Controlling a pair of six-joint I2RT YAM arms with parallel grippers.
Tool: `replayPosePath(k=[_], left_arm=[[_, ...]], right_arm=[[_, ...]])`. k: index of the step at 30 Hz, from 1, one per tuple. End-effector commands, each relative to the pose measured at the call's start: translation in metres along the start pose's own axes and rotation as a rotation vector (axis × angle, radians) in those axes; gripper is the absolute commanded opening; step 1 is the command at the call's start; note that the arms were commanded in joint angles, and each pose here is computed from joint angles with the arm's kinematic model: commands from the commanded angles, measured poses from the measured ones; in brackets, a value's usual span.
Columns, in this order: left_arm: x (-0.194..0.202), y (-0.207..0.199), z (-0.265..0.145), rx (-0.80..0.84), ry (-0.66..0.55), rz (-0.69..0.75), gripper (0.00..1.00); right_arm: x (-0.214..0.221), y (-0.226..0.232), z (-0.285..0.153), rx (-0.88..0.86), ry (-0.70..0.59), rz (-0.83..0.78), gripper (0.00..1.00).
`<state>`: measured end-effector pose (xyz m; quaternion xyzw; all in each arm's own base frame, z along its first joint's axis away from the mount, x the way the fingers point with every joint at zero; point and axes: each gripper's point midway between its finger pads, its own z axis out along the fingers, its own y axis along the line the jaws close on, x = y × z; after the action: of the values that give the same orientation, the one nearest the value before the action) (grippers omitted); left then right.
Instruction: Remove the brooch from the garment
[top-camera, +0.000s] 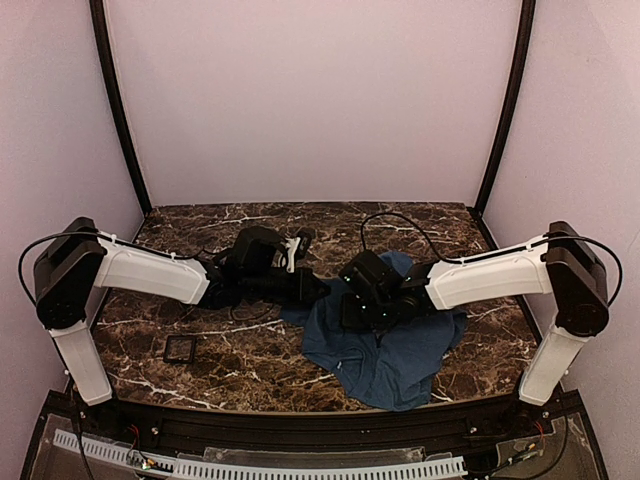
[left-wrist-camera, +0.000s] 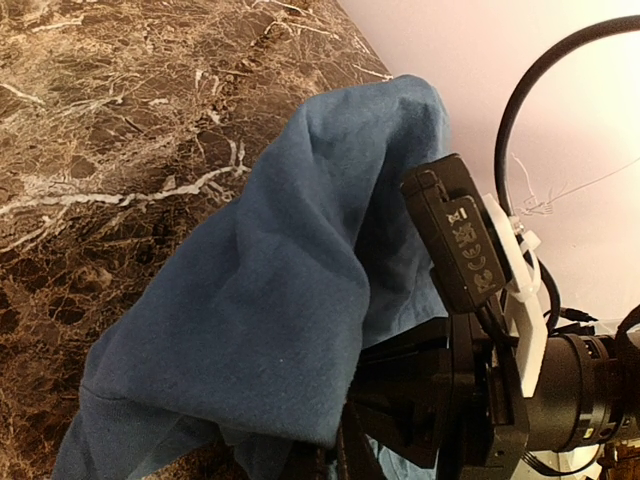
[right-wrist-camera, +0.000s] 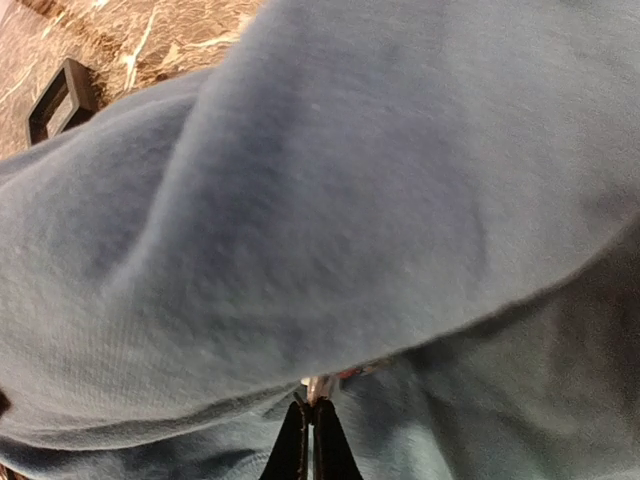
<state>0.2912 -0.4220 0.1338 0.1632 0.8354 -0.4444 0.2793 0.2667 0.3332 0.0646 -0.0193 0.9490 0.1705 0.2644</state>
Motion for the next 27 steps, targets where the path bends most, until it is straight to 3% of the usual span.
replayPosePath(k=[1, 12, 16, 22, 24, 27], left_arm=[[-0.017, -0.015, -0.010, 0.031, -0.047, 0.026, 0.01], [-0.014, 0.007, -0.009, -0.072, -0.029, 0.009, 0.05], [-0.015, 0.012, -0.014, -0.094, -0.031, 0.015, 0.26], [-0.020, 0.001, -0.029, -0.076, -0.039, 0.108, 0.73], [-0.021, -0.002, -0.038, -0.080, -0.047, 0.159, 0.83], [-0.015, -0.003, -0.049, -0.079, -0.035, 0.240, 0.89]], right_arm=[[-0.006, 0.002, -0.008, 0.001, -0.027, -0.001, 0.00], [-0.011, 0.005, -0.033, -0.068, -0.062, -0.103, 0.00], [-0.008, 0.008, -0.040, -0.130, -0.059, -0.210, 0.00], [-0.010, 0.021, -0.056, -0.338, -0.071, -0.295, 0.00], [-0.013, 0.029, -0.067, -0.442, -0.080, -0.319, 0.00], [-0.018, 0.034, -0.085, -0.582, -0.104, -0.351, 0.00]])
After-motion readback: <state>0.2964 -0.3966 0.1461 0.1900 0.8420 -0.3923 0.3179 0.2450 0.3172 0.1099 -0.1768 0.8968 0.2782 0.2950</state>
